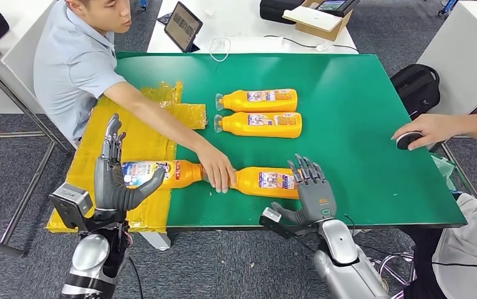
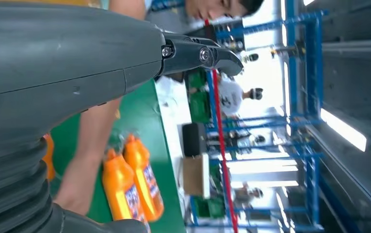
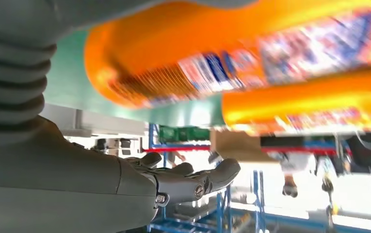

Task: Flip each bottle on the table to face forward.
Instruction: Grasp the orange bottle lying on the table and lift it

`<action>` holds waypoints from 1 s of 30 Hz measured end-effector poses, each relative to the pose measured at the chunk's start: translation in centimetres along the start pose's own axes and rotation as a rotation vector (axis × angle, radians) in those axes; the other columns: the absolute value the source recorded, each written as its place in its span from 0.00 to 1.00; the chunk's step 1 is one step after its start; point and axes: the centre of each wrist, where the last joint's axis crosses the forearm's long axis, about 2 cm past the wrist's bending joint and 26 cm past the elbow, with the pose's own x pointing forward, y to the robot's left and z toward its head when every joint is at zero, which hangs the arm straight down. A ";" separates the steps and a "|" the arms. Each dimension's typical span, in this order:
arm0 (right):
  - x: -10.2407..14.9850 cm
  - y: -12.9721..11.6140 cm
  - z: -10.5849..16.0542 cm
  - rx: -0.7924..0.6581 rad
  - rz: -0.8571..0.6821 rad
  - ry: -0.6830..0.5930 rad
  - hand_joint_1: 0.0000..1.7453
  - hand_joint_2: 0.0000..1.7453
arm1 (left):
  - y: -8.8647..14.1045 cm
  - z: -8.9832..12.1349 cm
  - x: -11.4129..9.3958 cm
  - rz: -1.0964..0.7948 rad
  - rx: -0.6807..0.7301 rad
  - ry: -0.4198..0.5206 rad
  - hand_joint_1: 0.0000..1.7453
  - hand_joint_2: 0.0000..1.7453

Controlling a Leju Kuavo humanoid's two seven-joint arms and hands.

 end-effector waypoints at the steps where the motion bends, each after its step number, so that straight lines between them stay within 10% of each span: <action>1: -0.3 0.1 -0.1 0.022 -0.002 0.010 0.00 1.00 | -0.1 0.0 0.1 -0.011 0.003 0.007 0.00 1.00; 19: -3.1 0.3 -4.7 0.269 -0.097 0.084 0.00 1.00 | -2.1 -0.2 0.0 -0.050 -0.132 0.046 0.00 1.00; 23: -3.3 0.2 -5.5 0.312 -0.113 0.079 0.97 1.00 | -2.2 -0.4 -0.1 -0.049 -0.143 0.045 0.00 1.00; 30: -4.2 -0.6 -7.8 0.472 -0.193 0.052 1.00 1.00 | -2.6 -1.2 -0.5 0.013 -0.166 0.033 0.00 1.00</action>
